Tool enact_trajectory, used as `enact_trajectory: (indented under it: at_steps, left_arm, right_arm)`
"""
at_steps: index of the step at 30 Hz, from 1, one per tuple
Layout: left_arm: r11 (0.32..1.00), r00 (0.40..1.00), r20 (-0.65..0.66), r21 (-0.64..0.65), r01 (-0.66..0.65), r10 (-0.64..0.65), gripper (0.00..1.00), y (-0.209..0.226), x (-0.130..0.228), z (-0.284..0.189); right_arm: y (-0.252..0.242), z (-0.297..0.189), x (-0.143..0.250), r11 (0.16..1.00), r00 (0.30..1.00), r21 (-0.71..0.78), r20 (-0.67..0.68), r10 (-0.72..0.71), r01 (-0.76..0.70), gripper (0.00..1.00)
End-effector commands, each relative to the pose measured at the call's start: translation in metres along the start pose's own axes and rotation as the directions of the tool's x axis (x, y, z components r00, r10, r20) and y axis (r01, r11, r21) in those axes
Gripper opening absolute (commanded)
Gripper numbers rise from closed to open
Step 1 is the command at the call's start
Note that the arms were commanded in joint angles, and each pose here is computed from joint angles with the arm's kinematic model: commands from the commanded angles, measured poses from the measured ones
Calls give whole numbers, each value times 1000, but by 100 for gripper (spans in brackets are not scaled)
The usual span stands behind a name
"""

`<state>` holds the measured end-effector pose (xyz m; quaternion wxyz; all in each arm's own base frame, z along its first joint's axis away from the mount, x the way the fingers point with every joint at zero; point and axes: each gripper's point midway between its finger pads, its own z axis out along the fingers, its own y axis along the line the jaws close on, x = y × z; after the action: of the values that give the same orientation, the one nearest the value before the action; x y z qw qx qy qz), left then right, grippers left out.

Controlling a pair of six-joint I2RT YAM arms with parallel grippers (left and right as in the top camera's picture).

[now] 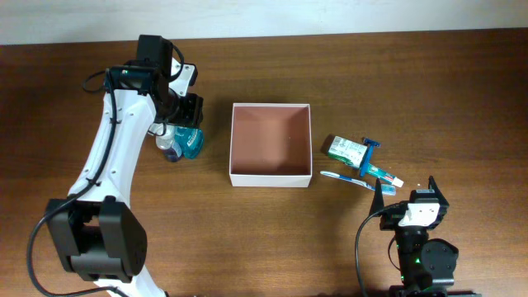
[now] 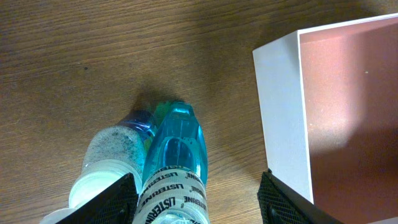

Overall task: Pack container
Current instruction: 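Lower the left gripper and close it on the Listerine bottle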

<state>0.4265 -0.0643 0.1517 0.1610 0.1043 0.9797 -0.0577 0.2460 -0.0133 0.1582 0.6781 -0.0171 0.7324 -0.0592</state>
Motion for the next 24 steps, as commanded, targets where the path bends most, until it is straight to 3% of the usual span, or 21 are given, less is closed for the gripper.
enact_trajectory:
  at_steps: [1, 24]
  left_arm:
    - [1000, 1000, -3, -7, -3, 3, 63, 1, -2, 1]
    - [999, 1000, -10, -33, -2, 2, 46, 6, -1, 2]
  right_arm:
    - [-1, 0, 3, 1000, 1000, 5, -7, 0, 0, 99]
    - [-1, 0, 3, 1000, 1000, 5, -7, 0, 0, 98]
